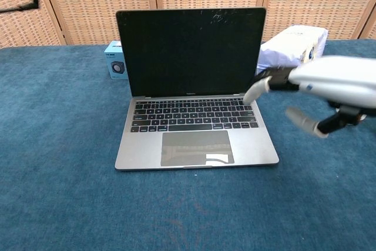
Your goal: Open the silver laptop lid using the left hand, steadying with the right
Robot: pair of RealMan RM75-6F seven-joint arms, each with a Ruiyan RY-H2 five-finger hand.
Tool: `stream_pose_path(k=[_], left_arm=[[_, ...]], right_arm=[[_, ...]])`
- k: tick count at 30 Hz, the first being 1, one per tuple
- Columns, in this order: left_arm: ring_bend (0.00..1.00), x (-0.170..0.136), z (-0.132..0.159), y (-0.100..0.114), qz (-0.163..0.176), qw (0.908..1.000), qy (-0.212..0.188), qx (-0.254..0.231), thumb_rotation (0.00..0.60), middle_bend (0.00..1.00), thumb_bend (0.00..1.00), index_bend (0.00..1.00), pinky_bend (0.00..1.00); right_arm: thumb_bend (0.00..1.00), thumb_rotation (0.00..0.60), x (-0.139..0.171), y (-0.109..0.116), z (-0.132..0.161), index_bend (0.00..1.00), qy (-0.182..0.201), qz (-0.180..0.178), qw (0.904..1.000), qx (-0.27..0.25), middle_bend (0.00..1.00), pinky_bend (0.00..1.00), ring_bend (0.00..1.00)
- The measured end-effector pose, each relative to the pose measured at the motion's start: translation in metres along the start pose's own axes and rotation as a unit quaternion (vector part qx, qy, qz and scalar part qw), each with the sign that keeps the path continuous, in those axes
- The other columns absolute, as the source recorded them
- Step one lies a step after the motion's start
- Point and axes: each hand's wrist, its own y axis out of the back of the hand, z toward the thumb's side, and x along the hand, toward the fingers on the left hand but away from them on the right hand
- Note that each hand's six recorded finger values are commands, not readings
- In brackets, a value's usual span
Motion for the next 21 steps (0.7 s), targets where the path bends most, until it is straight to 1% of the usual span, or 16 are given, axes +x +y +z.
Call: stream_pose_path(k=[2, 5, 8, 10, 12, 13, 15, 16, 17, 18, 19, 21], left_arm=[[0.0, -0.013, -0.015, 0.016, 0.007, 0.9999, 0.014, -0.001, 0.6, 0.0, 0.15, 0.0, 0.0], [0.0, -0.036, -0.039, 0.032, 0.012, 0.9991, 0.04, -0.006, 0.6, 0.0, 0.15, 0.0, 0.0], [0.0, -0.063, -0.06, 0.038, 0.011, 0.9973, 0.069, -0.022, 0.6, 0.0, 0.15, 0.0, 0.0], [0.0, -0.079, -0.069, 0.037, 0.012, 0.9953, 0.086, -0.043, 0.6, 0.0, 0.15, 0.0, 0.0], [0.0, -0.101, -0.079, 0.036, 0.012, 0.9915, 0.107, -0.072, 0.6, 0.0, 0.16, 0.0, 0.0], [0.0, -0.113, -0.084, 0.034, 0.011, 0.9893, 0.119, -0.084, 0.6, 0.0, 0.15, 0.0, 0.0], [0.0, -0.142, -0.095, 0.026, 0.003, 0.9833, 0.149, -0.104, 0.6, 0.0, 0.11, 0.0, 0.0], [0.0, -0.156, -0.099, 0.023, -0.002, 0.9806, 0.163, -0.109, 0.6, 0.0, 0.09, 0.0, 0.0], [0.0, -0.178, -0.106, 0.016, -0.012, 0.9756, 0.187, -0.114, 0.6, 0.0, 0.05, 0.0, 0.0], [0.0, -0.186, -0.108, 0.014, -0.017, 0.9735, 0.197, -0.115, 0.6, 0.0, 0.03, 0.0, 0.0], [0.0, -0.199, -0.112, 0.01, -0.023, 0.9701, 0.212, -0.115, 0.6, 0.0, 0.01, 0.0, 0.0], [0.0, -0.229, -0.12, 0.001, -0.039, 0.9619, 0.248, -0.108, 0.6, 0.0, 0.0, 0.0, 0.0]], right_arm=[[0.78, 0.6, 0.006, 0.011, -0.01, 0.19, -0.013, -0.022, 0.9997, 0.001, 0.13, 0.19, 0.04], [0.77, 0.6, 0.019, 0.025, -0.031, 0.19, -0.044, -0.061, 0.9972, 0.0, 0.13, 0.19, 0.04], [0.75, 0.6, 0.036, 0.033, -0.061, 0.19, -0.087, -0.094, 0.9918, -0.002, 0.13, 0.19, 0.04], [0.69, 0.6, 0.049, 0.034, -0.082, 0.19, -0.119, -0.111, 0.9865, -0.015, 0.13, 0.19, 0.04], [0.55, 0.6, 0.061, 0.032, -0.098, 0.19, -0.146, -0.123, 0.9811, -0.031, 0.11, 0.19, 0.02], [0.49, 0.6, 0.071, 0.031, -0.108, 0.19, -0.163, -0.133, 0.9767, -0.043, 0.11, 0.18, 0.01], [0.24, 0.6, 0.09, 0.029, -0.121, 0.18, -0.189, -0.155, 0.9674, -0.064, 0.06, 0.14, 0.0], [0.15, 0.6, 0.098, 0.028, -0.125, 0.17, -0.199, -0.165, 0.9633, -0.073, 0.04, 0.12, 0.0], [0.06, 0.6, 0.107, 0.027, -0.127, 0.14, -0.207, -0.174, 0.9594, -0.08, 0.02, 0.09, 0.0], [0.01, 0.6, 0.118, 0.025, -0.129, 0.11, -0.217, -0.183, 0.9549, -0.086, 0.0, 0.06, 0.0], [0.0, 0.6, 0.128, 0.024, -0.13, 0.08, -0.227, -0.189, 0.9513, -0.09, 0.0, 0.04, 0.0], [0.0, 0.6, 0.14, 0.021, -0.13, 0.03, -0.236, -0.192, 0.948, -0.092, 0.0, 0.01, 0.0]])
